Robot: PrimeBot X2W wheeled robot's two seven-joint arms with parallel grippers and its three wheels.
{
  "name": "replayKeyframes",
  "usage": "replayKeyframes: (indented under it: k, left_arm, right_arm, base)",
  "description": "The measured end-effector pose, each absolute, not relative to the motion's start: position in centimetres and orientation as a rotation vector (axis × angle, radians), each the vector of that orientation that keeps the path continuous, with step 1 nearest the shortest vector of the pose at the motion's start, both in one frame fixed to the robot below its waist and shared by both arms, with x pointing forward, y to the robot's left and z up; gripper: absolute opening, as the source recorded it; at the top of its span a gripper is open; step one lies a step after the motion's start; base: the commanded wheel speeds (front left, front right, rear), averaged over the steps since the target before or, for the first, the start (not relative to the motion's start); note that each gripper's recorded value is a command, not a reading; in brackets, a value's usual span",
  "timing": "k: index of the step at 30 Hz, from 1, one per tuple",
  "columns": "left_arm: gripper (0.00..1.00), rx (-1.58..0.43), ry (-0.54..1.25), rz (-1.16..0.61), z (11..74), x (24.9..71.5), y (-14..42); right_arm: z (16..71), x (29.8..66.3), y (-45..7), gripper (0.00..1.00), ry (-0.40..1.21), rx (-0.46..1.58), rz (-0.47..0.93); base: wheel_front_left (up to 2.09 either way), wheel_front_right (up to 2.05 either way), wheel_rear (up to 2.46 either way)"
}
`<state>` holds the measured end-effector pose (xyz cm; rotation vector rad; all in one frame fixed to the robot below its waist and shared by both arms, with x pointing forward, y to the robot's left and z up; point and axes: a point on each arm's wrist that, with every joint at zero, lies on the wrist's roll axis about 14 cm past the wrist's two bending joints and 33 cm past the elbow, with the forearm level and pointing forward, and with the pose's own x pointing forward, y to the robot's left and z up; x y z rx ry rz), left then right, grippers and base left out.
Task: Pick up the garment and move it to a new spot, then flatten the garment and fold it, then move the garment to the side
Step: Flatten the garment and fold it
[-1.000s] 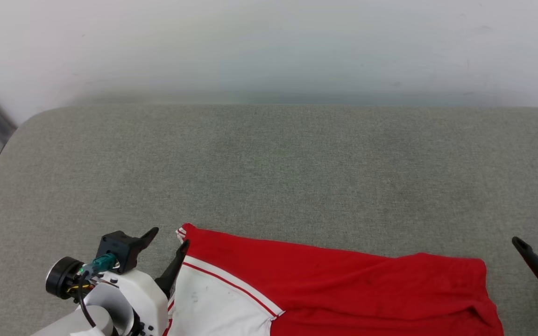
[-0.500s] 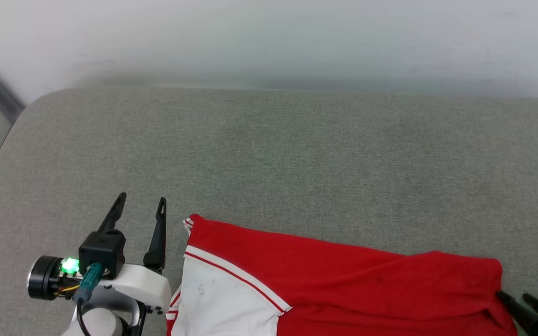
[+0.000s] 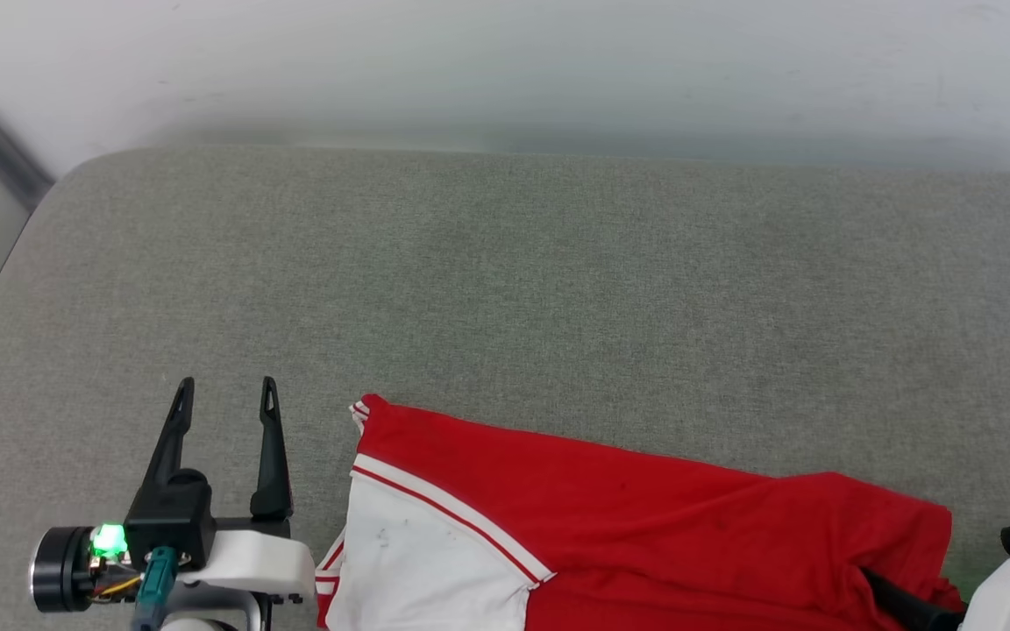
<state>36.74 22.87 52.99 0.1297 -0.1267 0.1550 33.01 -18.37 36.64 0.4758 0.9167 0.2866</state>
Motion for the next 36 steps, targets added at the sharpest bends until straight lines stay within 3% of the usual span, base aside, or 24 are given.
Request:
replayKeyframes:
  k: [1,2,3,4,16,28,31,36]
  left_arm:
    - [1.0,0.132,-0.13,0.161,53.0,36.6,22.9]
    - [1.0,0.132,-0.133,0.172,53.0,36.5,23.0]
    - [1.0,0.132,-0.133,0.175,53.0,36.3,23.0]
    - [1.0,0.138,-0.137,0.185,53.0,36.2,23.2]
    - [1.0,0.16,-0.141,0.18,52.8,34.5,22.4]
    - [1.0,0.162,-0.145,0.139,52.8,33.5,21.3]
    - [1.0,0.157,-0.136,0.128,52.4,33.4,21.0]
    - [1.0,0.154,-0.124,0.117,52.0,33.4,20.6]
  right_arm:
    - [36.6,33.0,-18.3,0.92,0.916,0.475,0.29]
    - [36.6,33.0,-18.2,0.4,0.915,0.474,0.291]
    - [36.5,32.9,-18.0,0.1,0.917,0.478,0.293]
    - [36.6,32.9,-17.9,0.0,0.918,0.482,0.296]
    - [38.3,33.2,-19.5,0.0,0.861,0.463,0.282]
    - [40.5,32.9,-27.9,0.0,0.842,0.3,0.141]
    - [41.1,32.7,-27.2,0.0,0.857,0.295,0.177]
    - [43.2,32.8,-22.4,0.0,0.863,0.317,0.351]
  base:
    - [0.0,0.0,0.0]
    - [0.0,0.0,0.0]
    - [0.0,0.0,0.0]
    - [0.0,0.0,0.0]
    - [0.0,0.0,0.0]
    - [0.0,0.0,0.0]
    - [0.0,0.0,0.0]
    - [0.0,0.0,0.0]
